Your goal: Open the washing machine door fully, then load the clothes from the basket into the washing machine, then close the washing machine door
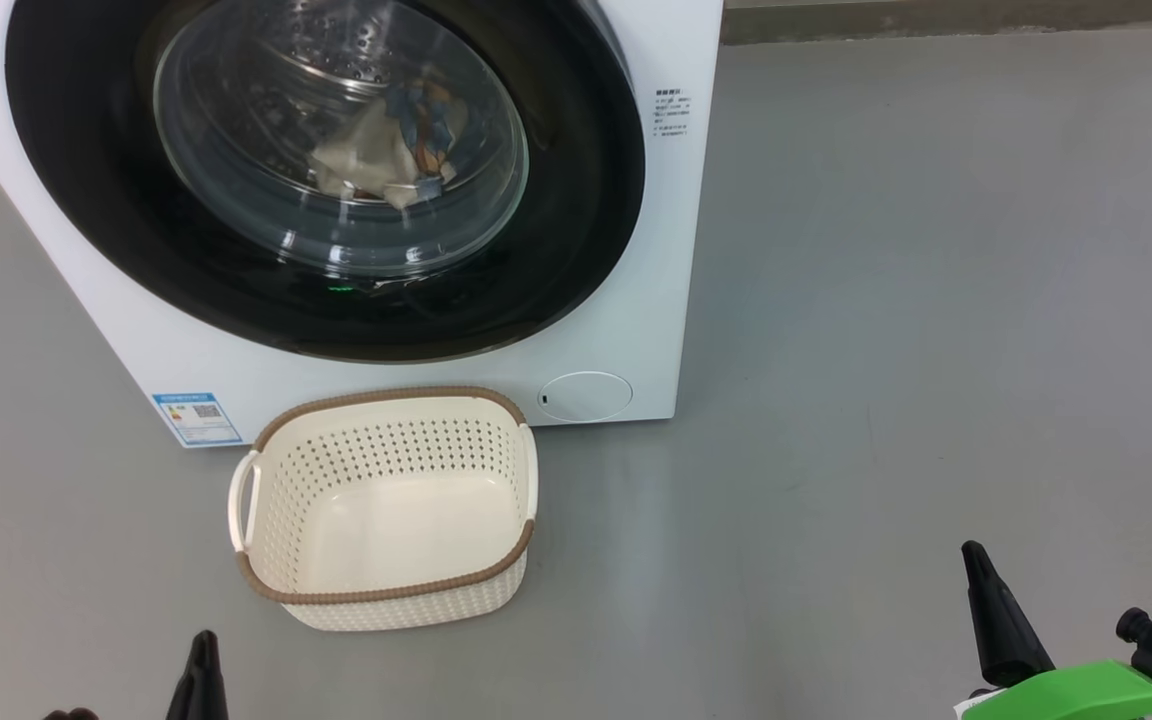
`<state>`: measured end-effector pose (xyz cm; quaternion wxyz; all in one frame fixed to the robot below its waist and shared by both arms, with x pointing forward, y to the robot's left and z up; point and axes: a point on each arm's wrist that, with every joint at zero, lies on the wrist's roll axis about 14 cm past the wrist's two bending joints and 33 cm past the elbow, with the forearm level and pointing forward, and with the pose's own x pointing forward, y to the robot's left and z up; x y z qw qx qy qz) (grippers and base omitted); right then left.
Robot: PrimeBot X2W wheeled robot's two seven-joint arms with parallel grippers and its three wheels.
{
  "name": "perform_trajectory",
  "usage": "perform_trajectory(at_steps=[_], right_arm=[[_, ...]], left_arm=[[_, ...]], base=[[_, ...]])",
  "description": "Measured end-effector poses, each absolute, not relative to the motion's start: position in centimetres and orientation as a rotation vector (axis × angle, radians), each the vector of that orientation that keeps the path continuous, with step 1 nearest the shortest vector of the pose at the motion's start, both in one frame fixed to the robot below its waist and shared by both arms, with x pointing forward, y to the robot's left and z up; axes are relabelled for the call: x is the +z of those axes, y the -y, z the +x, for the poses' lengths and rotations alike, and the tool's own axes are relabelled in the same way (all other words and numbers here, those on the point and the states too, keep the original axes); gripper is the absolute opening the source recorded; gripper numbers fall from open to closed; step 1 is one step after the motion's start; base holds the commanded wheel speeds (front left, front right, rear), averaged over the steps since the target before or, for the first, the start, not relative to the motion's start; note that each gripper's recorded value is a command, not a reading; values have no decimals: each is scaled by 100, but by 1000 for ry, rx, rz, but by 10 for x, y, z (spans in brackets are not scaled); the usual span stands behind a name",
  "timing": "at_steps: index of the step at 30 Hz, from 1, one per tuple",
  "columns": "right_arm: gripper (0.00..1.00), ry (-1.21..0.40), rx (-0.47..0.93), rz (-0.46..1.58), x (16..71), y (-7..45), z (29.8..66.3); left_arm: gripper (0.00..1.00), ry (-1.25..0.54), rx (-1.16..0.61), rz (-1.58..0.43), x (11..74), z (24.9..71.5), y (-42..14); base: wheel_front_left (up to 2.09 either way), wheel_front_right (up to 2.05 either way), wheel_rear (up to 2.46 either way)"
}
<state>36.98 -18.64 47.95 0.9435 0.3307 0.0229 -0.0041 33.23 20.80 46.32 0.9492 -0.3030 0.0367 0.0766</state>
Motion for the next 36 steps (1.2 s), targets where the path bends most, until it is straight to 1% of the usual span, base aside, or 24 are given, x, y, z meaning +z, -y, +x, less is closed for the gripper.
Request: perform_trajectory(at_steps=[36], right_arm=[[0, -63, -68, 1057, 478, 198, 373]], left_arm=[[0, -101, 142, -1033, 463, 350, -200]], base=[[0, 0, 0]])
